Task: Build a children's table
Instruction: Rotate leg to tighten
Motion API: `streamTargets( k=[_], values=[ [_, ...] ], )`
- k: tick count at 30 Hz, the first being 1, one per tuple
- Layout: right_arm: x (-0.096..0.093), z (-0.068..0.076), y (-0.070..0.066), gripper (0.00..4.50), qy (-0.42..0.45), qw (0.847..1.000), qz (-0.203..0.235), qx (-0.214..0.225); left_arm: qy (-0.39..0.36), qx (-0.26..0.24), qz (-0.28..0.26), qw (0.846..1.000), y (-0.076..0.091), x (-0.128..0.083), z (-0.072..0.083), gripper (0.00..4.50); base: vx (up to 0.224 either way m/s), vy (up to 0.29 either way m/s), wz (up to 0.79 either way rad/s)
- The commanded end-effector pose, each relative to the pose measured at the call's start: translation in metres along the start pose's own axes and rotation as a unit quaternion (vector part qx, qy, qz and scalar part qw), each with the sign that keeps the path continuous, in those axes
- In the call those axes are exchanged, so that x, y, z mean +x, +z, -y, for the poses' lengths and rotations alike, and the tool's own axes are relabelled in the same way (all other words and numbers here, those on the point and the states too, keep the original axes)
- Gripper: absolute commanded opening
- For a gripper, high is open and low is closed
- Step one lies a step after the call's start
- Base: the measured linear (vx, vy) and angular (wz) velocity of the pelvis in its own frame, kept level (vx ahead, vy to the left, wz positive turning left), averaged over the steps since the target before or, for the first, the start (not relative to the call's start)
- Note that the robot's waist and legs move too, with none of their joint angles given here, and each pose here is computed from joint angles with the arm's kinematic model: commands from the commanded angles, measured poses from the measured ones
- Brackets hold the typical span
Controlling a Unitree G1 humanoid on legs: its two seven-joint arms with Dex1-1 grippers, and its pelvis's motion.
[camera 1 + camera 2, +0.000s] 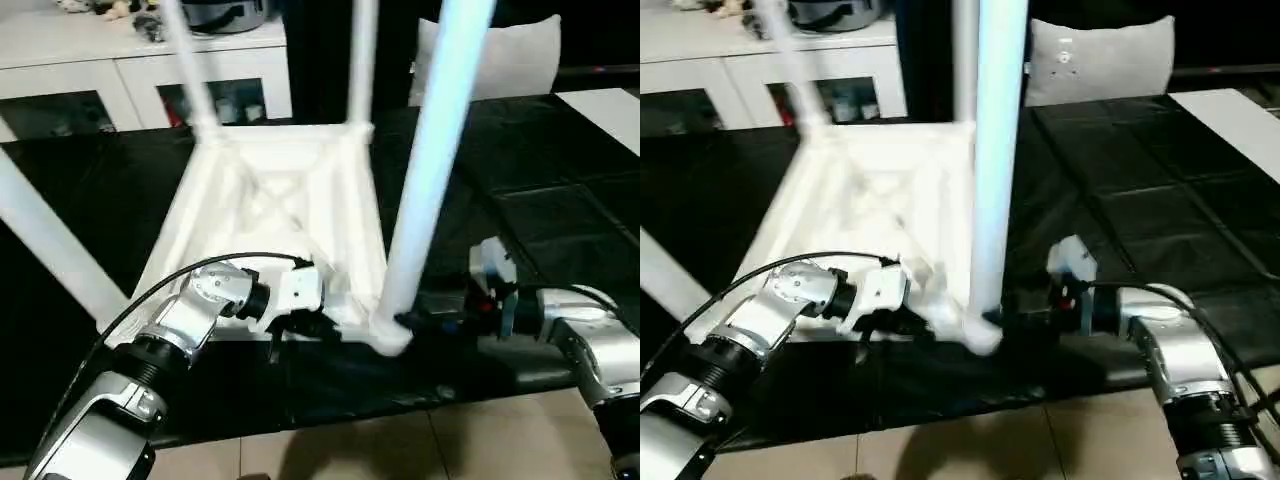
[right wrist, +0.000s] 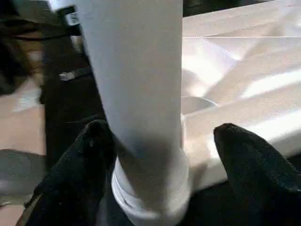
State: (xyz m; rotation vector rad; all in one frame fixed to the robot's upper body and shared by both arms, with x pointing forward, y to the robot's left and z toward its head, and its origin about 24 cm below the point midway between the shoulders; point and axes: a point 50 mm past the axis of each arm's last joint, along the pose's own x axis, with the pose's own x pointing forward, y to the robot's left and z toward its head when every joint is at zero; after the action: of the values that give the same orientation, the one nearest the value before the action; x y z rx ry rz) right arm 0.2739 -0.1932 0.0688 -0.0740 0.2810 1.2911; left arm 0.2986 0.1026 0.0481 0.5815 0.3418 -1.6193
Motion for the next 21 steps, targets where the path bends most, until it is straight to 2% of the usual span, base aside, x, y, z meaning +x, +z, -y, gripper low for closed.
streamTargets(
  k=[1, 10, 16, 20, 21],
  values=[
    [0.002, -0.001, 0.007, 3.37, 0.022, 1.000, 0.000, -0.009, -0.044, 0.042, -0.004, 0.998, 0.012, 0.008, 0.000, 0.00, 0.000, 0.000, 0.00],
    [0.003, -0.005, 0.003, 2.65, 0.063, 0.998, -0.004, 0.019, -0.061, 0.054, 0.005, 0.997, 0.017, 0.014, 0.000, 0.00, 0.000, 0.000, 0.00],
    [0.005, -0.006, 0.003, 2.17, 0.067, 0.998, -0.001, 0.020, -0.063, 0.054, 0.003, 0.997, 0.015, 0.014, 0.001, 0.00, 0.000, 0.000, 0.00],
    [0.011, -0.010, 0.000, 2.04, 0.062, 0.997, 0.010, 0.034, -0.055, 0.036, 0.010, 0.998, 0.013, 0.015, 0.003, 0.00, 0.000, 0.000, 0.00],
    [0.017, -0.012, 0.000, 2.04, 0.044, 0.997, 0.023, 0.054, -0.032, 0.018, 0.023, 0.999, 0.014, 0.016, 0.002, 0.00, 0.000, 0.000, 0.00]
  ],
)
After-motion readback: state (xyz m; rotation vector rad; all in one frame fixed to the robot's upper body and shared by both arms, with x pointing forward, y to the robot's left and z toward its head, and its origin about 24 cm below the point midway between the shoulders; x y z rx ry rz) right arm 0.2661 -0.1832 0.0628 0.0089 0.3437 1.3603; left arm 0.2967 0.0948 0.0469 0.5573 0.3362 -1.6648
